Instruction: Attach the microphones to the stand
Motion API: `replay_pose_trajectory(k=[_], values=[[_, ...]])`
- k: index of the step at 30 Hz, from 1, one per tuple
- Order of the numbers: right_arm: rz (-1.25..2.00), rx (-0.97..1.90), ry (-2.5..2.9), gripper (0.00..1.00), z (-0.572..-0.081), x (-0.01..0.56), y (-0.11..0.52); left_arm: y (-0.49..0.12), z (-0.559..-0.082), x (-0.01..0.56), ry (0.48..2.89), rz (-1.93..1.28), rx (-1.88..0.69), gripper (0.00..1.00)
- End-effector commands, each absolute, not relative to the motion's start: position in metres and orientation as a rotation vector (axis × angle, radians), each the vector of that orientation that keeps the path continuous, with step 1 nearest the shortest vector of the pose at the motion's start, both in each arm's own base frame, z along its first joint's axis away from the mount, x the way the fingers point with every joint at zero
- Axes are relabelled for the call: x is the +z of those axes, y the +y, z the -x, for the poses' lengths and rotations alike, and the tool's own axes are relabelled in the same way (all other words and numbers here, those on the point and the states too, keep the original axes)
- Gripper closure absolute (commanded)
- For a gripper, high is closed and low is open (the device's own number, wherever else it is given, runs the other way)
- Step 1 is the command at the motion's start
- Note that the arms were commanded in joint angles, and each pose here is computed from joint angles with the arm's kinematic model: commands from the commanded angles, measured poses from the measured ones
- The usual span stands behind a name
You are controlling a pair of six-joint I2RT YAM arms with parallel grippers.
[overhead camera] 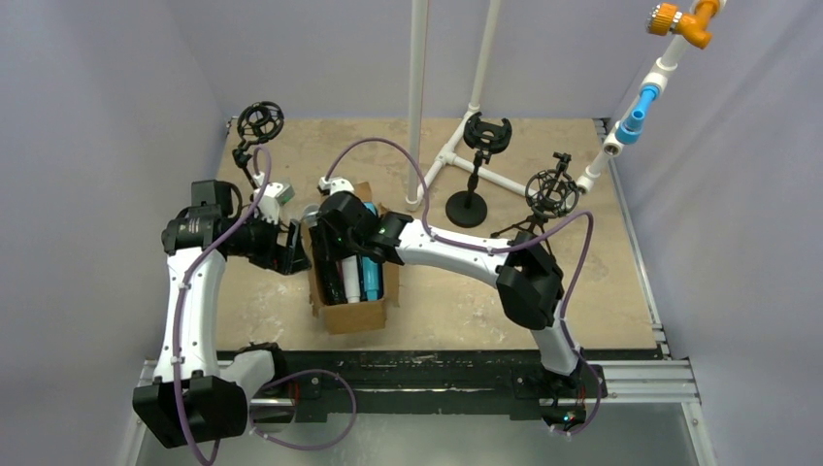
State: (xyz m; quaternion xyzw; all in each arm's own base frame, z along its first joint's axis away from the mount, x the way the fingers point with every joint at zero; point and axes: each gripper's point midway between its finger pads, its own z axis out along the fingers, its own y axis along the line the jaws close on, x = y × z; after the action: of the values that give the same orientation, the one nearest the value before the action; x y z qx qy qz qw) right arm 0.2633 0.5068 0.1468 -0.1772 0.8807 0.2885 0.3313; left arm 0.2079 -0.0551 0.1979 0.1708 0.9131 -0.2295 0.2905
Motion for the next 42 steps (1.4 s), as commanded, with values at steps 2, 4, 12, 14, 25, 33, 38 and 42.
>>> replay_pose_trajectory(k=[2,4,12,14,25,33,38,42], values=[[0.378,0.919,2.111,0.91,-0.274,0.256,0.498,-0.055,-0.216,0.181,2.448,-0.499,-0.613,0.20],[0.348,0.942,2.099,0.95,-0.275,0.272,0.482,-0.059,-0.218,0.175,2.465,-0.513,-0.609,0.20],[0.214,0.968,2.101,1.00,-0.278,0.283,0.398,-0.077,-0.235,0.144,2.531,-0.615,-0.529,0.25],[0.196,0.937,2.129,1.00,-0.274,0.271,0.379,-0.075,-0.241,0.137,2.545,-0.607,-0.514,0.31],[0.062,0.855,2.304,1.00,-0.250,0.173,0.324,-0.070,-0.253,0.125,2.538,-0.587,-0.463,1.00],[0.048,0.863,2.399,1.00,-0.253,0.122,0.343,-0.052,-0.256,0.163,2.420,-0.516,-0.281,1.00],[0.024,0.843,2.445,1.00,-0.263,0.092,0.356,-0.031,-0.254,0.173,2.427,-0.388,-0.133,1.00],[0.014,0.829,2.462,1.00,-0.272,0.079,0.366,-0.018,-0.251,0.171,2.454,-0.268,-0.058,1.00]])
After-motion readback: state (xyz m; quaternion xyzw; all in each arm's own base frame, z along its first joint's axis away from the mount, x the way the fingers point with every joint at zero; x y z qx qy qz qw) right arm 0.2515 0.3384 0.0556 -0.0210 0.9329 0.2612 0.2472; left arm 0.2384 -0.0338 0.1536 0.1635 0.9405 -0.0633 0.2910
